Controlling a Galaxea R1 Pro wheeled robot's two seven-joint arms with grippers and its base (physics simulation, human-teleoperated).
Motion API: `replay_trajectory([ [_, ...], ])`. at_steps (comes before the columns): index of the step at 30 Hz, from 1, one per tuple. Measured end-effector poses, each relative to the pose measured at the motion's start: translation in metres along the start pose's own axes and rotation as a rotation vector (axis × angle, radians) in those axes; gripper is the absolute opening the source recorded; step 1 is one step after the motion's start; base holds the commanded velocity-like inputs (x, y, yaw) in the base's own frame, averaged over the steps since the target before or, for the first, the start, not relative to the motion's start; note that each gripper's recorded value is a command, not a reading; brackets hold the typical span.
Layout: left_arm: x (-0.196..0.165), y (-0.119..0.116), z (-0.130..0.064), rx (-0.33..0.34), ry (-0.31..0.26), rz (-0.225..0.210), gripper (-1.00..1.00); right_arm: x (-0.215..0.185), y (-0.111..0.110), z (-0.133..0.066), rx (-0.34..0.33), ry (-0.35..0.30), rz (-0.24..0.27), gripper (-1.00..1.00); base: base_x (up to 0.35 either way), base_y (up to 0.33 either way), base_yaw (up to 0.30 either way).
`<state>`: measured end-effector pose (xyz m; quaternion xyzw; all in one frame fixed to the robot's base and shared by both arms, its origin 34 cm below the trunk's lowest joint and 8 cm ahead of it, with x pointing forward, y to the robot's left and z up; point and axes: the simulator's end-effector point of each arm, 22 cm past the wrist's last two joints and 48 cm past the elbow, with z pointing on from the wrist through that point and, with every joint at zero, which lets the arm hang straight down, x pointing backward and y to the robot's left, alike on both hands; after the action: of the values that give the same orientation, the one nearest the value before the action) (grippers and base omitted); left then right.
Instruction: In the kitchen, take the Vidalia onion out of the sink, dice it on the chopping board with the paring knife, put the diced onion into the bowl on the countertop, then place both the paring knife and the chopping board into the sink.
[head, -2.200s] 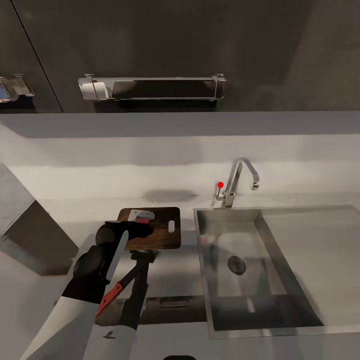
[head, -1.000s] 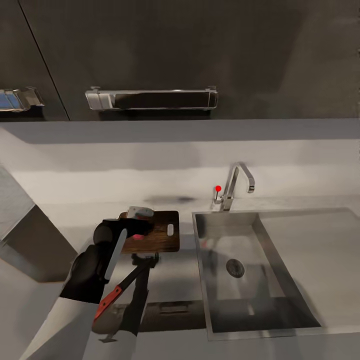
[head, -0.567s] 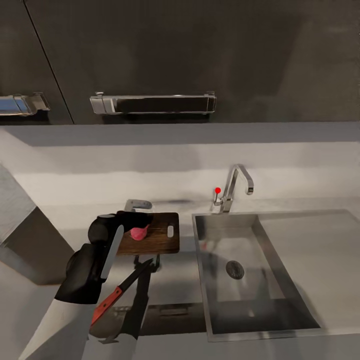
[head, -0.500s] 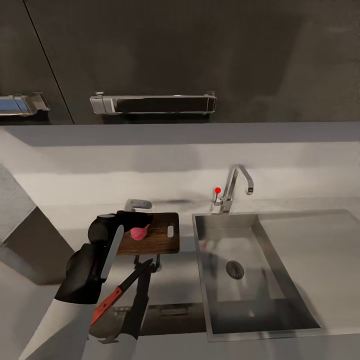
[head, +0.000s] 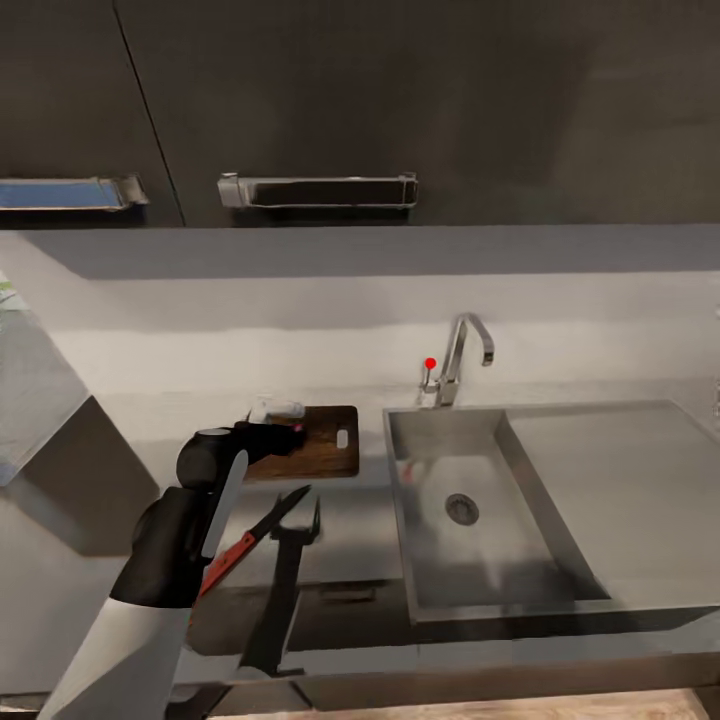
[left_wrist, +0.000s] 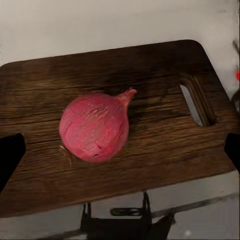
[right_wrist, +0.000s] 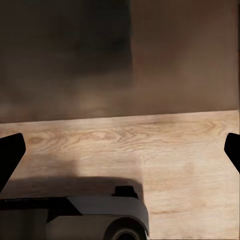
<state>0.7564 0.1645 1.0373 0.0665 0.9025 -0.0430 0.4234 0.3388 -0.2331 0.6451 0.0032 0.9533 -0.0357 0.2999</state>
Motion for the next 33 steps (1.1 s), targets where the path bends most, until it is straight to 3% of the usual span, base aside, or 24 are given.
replay_trajectory([
  [33,-0.0027,-0.0007,-0.0032,0.001,-0.011,0.0,1.0,-0.0007,-0.0007,0.0,0.002,-0.003,0.002,1.0,-0.346,0.0,0.0],
])
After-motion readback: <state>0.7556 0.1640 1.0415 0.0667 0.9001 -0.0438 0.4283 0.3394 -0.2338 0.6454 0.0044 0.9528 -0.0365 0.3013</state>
